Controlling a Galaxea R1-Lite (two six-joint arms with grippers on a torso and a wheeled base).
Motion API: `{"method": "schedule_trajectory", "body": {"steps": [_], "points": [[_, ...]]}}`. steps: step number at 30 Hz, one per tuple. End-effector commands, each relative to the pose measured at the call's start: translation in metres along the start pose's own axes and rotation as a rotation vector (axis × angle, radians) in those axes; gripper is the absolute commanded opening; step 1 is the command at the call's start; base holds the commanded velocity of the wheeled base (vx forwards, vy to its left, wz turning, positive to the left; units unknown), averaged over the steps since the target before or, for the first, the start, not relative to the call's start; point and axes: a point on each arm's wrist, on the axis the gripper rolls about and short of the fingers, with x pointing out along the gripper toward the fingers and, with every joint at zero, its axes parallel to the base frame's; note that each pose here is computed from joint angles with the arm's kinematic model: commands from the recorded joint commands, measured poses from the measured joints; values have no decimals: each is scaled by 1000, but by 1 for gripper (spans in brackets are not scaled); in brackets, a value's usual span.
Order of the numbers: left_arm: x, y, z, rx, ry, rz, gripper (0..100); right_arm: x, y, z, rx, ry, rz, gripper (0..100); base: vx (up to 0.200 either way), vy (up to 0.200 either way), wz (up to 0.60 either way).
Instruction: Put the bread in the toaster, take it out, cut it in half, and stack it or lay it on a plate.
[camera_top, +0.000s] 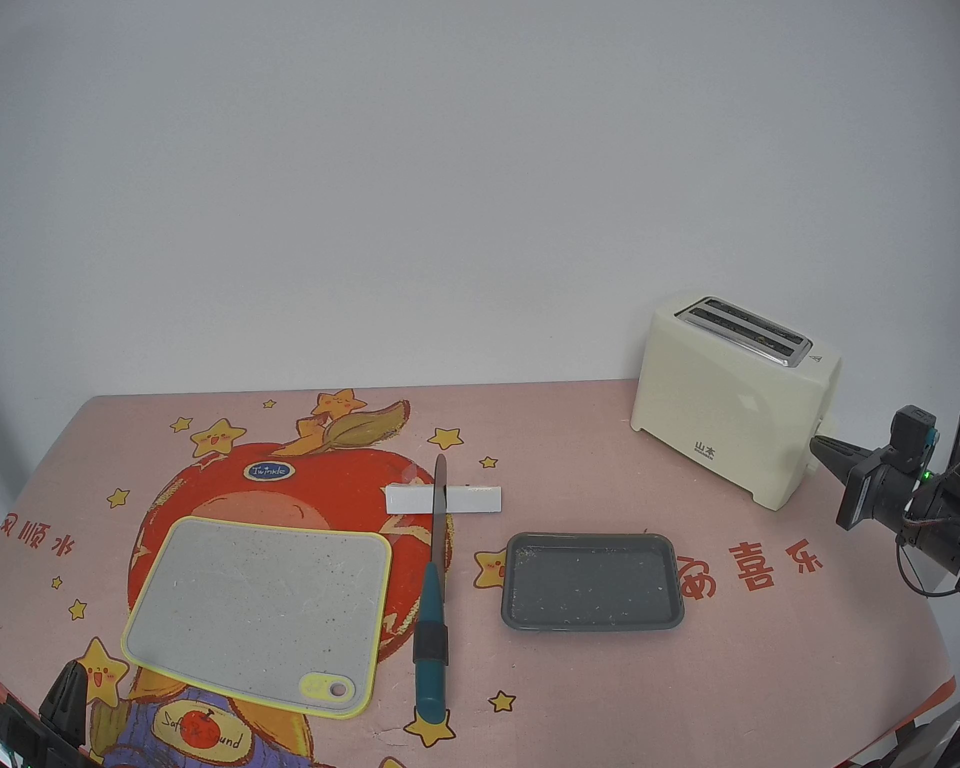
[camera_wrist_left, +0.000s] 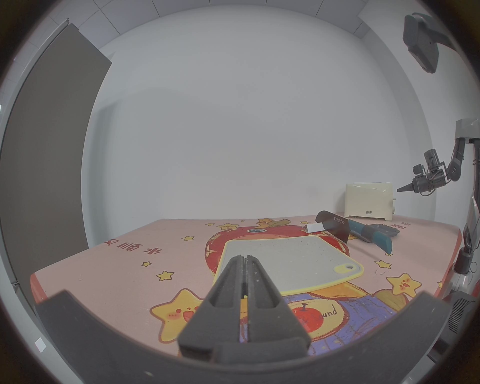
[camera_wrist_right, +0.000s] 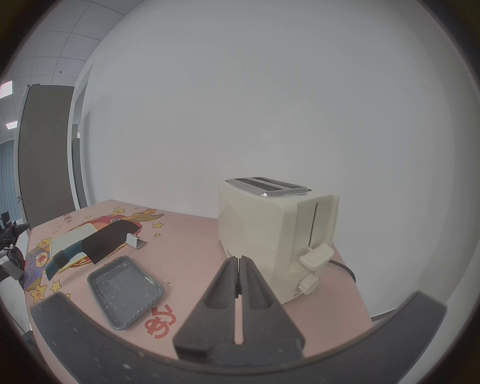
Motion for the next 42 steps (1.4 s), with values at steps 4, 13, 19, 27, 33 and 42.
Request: {"method": "schedule_trajectory", "body": {"steps": [4,13,19,27,33,42], "points": [[1,0,-4,0,17,0,0,-3,0,-3,0,6,-1,0,0,0,0],[1,0,-4,0,17,0,0,-11,-9,-3,26,-3,-49,0,0,0,0],[1,0,-4,0,17,0,0,-11,-18,-18,55,60,-87,0,0,0,0],[1,0,-4,0,17,0,0,-11,-21,-27,72,101,-105,0,0,0,0],[1,0,-4,0,17,0,0,-13,-21,-34,91,166,-101,0,0,0,0],[1,0,-4,0,17,0,0,-5,-28,-36,110,215,-119,0,0,0,0]]}}
